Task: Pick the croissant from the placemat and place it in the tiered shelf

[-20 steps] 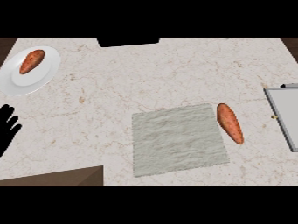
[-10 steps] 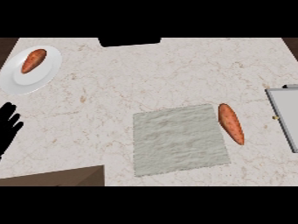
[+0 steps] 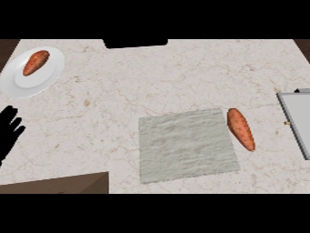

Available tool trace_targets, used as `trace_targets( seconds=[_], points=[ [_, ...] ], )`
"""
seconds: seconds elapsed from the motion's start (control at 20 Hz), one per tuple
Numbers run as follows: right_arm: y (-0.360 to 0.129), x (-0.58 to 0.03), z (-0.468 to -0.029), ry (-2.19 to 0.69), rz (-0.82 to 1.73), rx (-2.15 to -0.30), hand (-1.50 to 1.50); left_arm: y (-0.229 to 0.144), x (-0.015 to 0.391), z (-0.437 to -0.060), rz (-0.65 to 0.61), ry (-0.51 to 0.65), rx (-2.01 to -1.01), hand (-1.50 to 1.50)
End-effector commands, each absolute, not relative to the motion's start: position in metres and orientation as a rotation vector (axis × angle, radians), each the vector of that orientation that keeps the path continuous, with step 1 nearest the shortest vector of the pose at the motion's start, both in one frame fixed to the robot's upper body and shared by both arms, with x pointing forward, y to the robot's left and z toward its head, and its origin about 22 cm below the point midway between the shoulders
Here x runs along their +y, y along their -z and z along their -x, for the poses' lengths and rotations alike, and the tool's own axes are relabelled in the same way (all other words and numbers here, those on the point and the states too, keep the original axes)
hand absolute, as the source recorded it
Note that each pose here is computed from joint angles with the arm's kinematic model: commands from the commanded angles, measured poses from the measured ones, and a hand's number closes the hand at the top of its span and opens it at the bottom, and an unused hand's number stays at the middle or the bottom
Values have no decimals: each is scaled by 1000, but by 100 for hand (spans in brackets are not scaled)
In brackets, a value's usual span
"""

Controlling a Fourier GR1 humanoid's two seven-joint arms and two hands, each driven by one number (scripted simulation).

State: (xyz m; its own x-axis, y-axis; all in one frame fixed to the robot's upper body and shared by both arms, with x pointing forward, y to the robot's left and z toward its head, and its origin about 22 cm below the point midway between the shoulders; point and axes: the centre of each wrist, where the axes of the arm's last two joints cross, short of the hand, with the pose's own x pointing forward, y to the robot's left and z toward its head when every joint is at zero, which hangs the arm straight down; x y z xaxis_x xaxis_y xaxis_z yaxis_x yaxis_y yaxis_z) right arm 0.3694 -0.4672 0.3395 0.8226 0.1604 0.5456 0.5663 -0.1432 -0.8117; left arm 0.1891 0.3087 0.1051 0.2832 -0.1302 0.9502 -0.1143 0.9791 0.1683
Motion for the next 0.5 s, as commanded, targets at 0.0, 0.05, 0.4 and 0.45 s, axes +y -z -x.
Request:
trace_targets(
  seconds=[0.0, 0.05, 0.4, 0.45],
  points=[
    [-358, -471, -359, 629, 1696, -622, -150, -49, 298, -191, -142, -83, -1125, 0],
    [-359, -470, -359, 652, 1691, -644, -150, -48, 303, -192, -148, -93, -1111, 0],
    [-383, -464, -349, 854, 1641, -857, -150, -48, 301, -189, -139, -84, -1112, 0],
    [-381, -471, -344, 880, 1636, -878, -150, -49, 308, -189, -157, -92, -1102, 0]
  ],
)
